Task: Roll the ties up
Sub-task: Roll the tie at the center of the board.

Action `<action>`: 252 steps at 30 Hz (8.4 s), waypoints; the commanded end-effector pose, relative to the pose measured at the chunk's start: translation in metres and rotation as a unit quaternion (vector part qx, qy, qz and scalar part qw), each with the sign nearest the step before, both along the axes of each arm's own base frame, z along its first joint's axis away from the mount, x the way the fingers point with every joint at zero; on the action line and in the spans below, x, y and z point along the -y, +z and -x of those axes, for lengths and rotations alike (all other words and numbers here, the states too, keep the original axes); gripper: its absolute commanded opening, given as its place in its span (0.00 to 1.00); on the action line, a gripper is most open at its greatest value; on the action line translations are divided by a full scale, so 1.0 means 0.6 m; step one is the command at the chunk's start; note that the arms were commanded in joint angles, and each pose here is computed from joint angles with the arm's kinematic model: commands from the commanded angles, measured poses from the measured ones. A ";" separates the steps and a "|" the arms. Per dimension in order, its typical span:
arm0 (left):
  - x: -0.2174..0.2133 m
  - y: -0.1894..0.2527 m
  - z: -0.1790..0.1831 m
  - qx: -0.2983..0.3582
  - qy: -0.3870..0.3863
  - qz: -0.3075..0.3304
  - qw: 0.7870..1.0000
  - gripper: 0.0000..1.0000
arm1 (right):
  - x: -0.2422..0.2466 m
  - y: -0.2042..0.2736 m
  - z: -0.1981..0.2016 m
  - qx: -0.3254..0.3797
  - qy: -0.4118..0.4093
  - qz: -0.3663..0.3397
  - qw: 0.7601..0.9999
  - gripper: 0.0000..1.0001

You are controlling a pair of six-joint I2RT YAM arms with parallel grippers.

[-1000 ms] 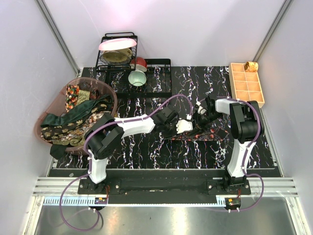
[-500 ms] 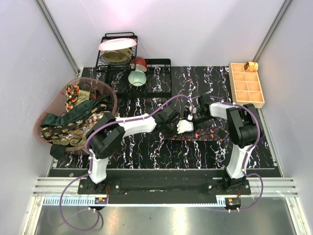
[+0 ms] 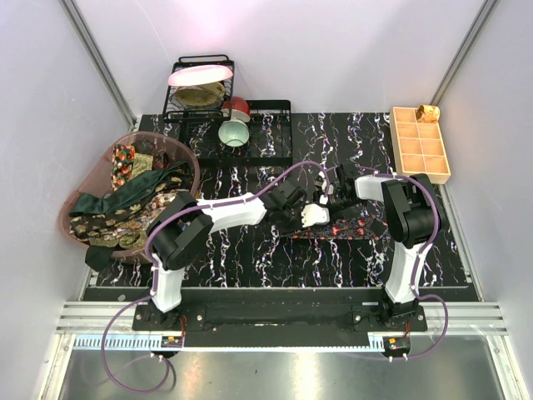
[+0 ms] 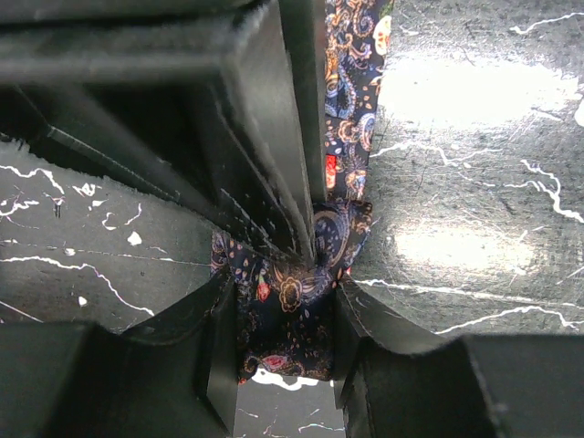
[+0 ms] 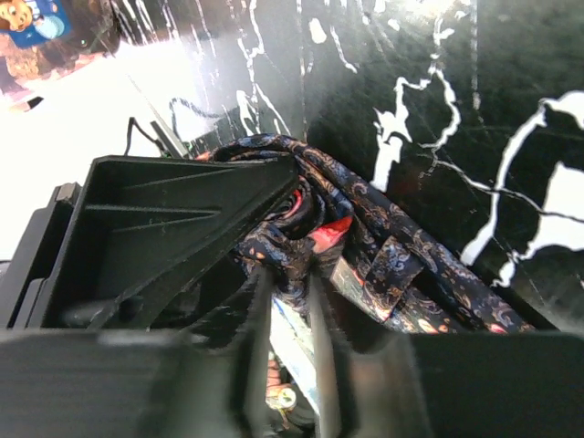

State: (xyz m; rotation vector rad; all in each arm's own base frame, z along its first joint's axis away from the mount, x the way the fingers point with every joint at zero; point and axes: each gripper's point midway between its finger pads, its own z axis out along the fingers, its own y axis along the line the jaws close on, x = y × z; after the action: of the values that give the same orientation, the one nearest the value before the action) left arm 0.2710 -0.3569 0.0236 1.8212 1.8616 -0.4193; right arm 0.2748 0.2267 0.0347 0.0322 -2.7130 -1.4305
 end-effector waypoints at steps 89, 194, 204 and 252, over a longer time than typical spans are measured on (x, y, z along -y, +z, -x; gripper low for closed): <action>0.073 -0.024 -0.002 -0.114 0.003 0.197 0.974 0.54 | 0.077 -0.111 -0.004 -0.038 -0.031 0.181 0.982 0.00; -0.062 -0.078 0.067 -0.180 -0.029 -0.133 0.974 0.17 | -0.002 -0.013 -0.012 0.008 -0.035 -0.029 0.999 0.00; -0.048 -0.051 0.052 -0.175 -0.024 -0.097 0.980 0.34 | 0.025 -0.037 -0.017 0.013 -0.049 0.053 0.997 0.00; 0.046 0.018 -0.001 -0.134 0.005 0.142 0.981 0.68 | 0.096 -0.084 -0.019 0.021 -0.060 0.207 0.976 0.00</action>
State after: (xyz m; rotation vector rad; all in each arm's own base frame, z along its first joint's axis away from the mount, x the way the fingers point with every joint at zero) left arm 0.2700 -0.3785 0.0300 1.6902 1.8569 -0.8736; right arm 0.2826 0.1976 0.0148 -0.1481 -2.8937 -1.1381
